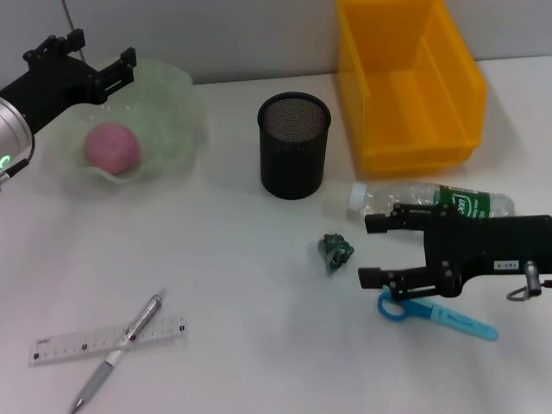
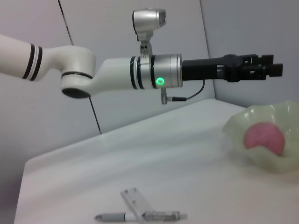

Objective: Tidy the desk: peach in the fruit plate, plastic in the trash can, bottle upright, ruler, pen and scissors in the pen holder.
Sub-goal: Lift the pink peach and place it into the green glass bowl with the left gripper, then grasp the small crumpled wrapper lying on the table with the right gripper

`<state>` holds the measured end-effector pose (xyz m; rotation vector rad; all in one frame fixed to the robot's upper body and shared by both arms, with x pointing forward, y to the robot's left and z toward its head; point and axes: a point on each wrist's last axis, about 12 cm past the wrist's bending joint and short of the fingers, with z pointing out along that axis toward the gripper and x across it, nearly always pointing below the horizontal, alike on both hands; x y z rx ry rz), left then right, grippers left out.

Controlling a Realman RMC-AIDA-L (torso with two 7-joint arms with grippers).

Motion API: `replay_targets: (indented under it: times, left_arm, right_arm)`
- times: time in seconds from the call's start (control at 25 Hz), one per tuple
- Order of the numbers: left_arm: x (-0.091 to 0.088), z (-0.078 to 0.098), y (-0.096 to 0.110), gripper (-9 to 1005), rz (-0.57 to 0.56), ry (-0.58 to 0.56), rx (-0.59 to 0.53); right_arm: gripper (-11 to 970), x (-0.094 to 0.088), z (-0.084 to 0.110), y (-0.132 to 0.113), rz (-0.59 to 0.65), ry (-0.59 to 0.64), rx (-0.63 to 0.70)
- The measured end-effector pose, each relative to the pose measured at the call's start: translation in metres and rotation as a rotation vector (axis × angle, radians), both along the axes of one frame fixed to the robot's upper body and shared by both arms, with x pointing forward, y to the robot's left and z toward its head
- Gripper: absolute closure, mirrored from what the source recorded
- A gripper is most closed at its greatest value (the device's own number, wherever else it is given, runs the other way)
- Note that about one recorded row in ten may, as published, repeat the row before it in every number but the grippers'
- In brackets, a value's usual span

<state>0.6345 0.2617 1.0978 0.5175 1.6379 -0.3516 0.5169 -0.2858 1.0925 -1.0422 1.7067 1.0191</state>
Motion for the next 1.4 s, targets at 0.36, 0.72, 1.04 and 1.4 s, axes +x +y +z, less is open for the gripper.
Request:
replay_targets:
  times: [0.36,0.72,1.04,1.4]
  left_arm:
    - [-0.060,-0.013,0.009,170,-0.255,-0.033,0.016]
    - [-0.112,-0.048,0.005,170,-0.438,0.089,0.123]
    - [-0.122,-0.056,0.007,170,-0.447,0.122,0.101]
    - [-0.122,-0.058,0.004,169,-0.459,0.130,0.101]
  right_arm:
    - [114,0.013,0.046,-0.024,-0.157,0.099,-0.031]
    - [116,0.049,0.103,-0.003,-0.243,0.246,-0.301]
    - [119,0.079,0.130,0.047,-0.232,0.363,-0.589]
    - [118,0.091,0.117,0.086,-0.180,0.402,-0.753]
